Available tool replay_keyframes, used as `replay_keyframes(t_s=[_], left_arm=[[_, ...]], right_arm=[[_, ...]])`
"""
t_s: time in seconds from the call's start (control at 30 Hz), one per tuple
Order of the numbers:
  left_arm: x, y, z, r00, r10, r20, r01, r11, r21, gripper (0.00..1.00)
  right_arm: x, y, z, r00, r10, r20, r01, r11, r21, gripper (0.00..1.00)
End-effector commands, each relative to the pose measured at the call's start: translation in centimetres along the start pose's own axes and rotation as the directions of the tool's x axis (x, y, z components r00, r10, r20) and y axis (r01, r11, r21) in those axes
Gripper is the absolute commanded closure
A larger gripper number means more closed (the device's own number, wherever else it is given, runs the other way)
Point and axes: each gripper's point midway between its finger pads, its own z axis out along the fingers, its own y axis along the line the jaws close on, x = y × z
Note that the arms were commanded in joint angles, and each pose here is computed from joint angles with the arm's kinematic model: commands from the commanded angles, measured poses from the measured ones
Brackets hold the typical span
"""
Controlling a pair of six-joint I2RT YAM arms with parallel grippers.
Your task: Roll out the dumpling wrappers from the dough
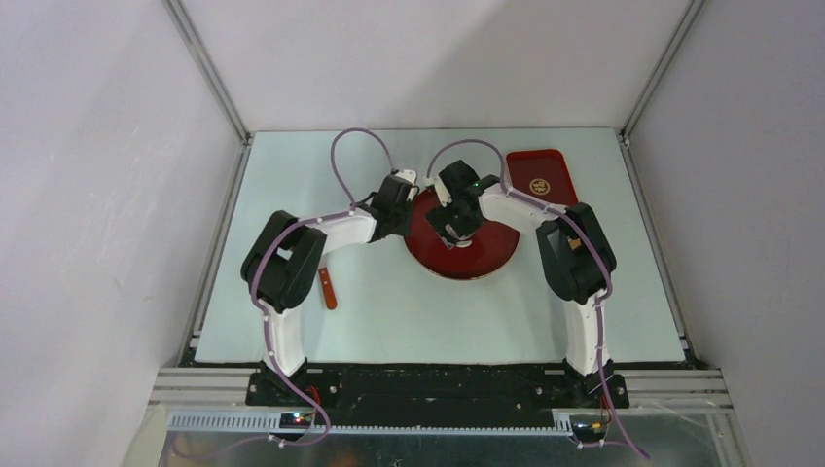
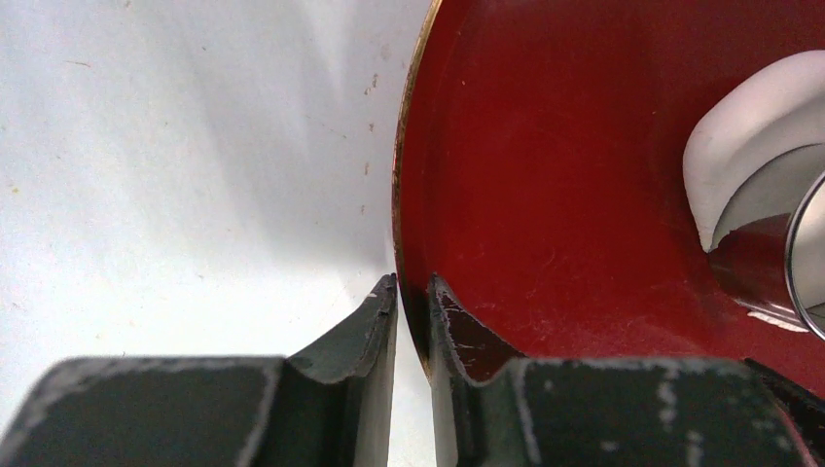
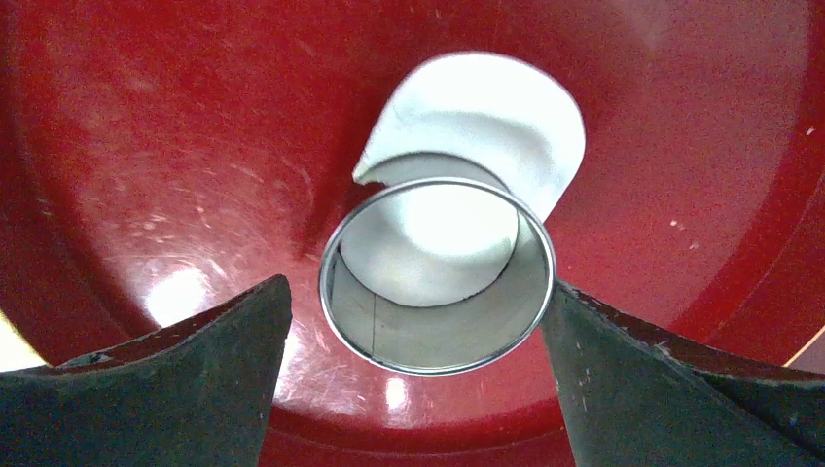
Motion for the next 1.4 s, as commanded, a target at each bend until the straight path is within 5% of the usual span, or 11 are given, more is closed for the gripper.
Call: replay_keyframes(t_s=[0.0,0.83,0.97,1.13,1.37], left_arm=[[-1.3,1.4,0.2,1.000,-0.010,0.020,0.011,0.999,-0.038,0.78],[-1.5,1.7,0.2,1.000,-0.010,0.026,0.011,0.999,-0.051,0.78],[-1.5,1.8,0.2,1.000,-0.010,0.026,0.012,0.999,-0.053,0.78],[-1.5,1.8,0.2,1.000,-0.010,0.025,0.012,0.998,-0.055,0.78],[-1.5,2.0,0.2,1.000,-0.012,0.025,0.014,0.998,-0.055,0.78]], right_arm=[[1.0,-0.6,-0.5,0.997,0.019,-0.072,-0.015,0.998,0.058,0.02],[-1.8,0.1,-0.4,0.962,0.246,-0.116,-0.251,0.967,-0.038,0.06],[-1.7,-0.3,-0.4,0.963,0.245,-0.115,-0.250,0.968,-0.026,0.15],[-1.7,-0.7,-0.2,0.970,0.212,-0.118,-0.215,0.977,-0.009,0.48],[0.5,-1.3,0.5,0.979,0.017,-0.205,-0.031,0.997,-0.065,0.58]])
